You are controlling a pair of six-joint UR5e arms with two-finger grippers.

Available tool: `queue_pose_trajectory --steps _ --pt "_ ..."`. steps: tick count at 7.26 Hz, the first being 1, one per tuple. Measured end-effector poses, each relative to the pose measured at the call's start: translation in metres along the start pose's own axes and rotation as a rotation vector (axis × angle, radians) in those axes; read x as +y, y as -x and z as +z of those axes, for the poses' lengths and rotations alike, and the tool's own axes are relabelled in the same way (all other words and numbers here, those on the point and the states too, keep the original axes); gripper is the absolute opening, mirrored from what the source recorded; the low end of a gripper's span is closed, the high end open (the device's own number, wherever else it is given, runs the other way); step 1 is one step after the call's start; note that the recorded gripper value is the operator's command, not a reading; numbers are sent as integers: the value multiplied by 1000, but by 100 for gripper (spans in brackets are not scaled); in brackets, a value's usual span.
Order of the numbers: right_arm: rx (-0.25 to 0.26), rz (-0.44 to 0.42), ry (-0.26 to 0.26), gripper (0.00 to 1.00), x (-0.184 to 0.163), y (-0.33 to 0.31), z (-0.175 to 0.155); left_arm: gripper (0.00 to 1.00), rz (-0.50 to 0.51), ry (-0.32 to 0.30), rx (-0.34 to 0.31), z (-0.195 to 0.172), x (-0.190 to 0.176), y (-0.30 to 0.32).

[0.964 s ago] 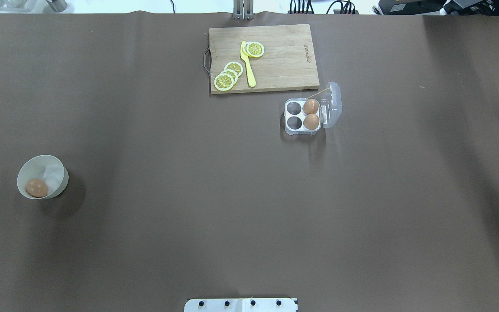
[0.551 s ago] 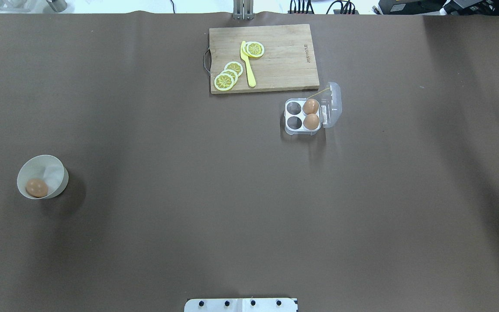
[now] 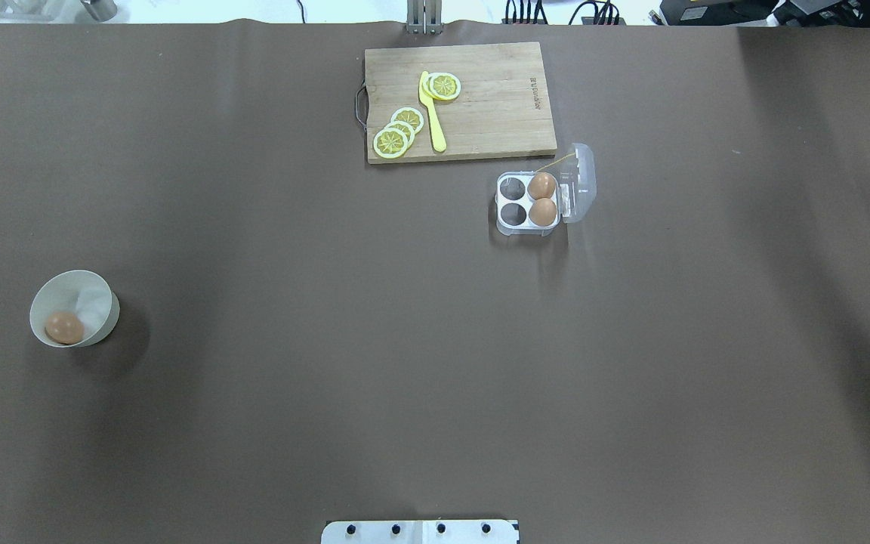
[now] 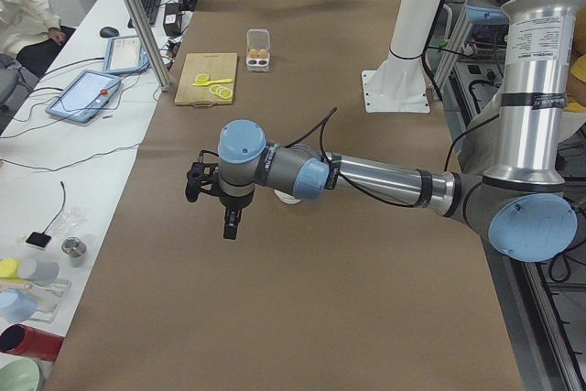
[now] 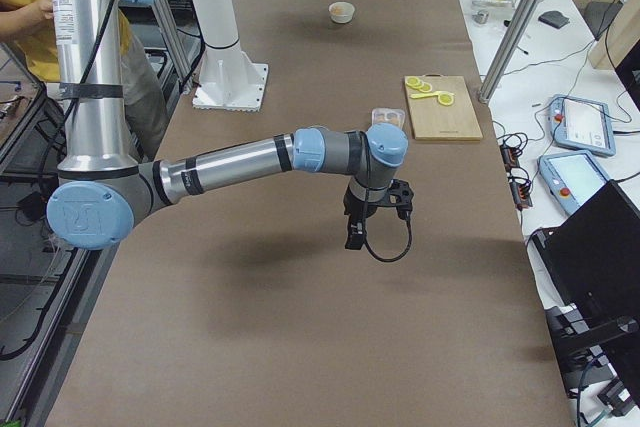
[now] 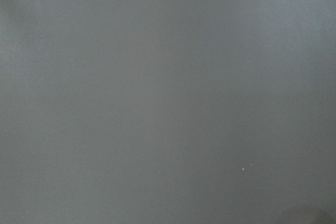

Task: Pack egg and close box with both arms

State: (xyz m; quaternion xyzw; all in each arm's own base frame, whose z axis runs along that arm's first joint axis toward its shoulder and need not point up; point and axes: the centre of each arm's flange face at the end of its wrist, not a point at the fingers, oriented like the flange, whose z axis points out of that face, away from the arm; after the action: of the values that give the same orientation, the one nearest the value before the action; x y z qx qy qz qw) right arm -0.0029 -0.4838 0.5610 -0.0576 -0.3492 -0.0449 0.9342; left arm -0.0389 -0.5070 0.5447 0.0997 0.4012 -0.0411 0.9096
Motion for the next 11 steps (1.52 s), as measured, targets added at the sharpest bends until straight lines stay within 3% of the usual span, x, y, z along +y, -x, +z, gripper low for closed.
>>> queue_pose_trajectory --steps 4,8,11 --pt "-6 2 3 100 2 0 2 97 -17 72 20 45 14 -94" --pt "0 0 3 100 1 -1 2 97 -52 66 3 115 48 -193" --pt "3 1 7 100 2 -3 4 97 -100 86 -20 142 68 -220"
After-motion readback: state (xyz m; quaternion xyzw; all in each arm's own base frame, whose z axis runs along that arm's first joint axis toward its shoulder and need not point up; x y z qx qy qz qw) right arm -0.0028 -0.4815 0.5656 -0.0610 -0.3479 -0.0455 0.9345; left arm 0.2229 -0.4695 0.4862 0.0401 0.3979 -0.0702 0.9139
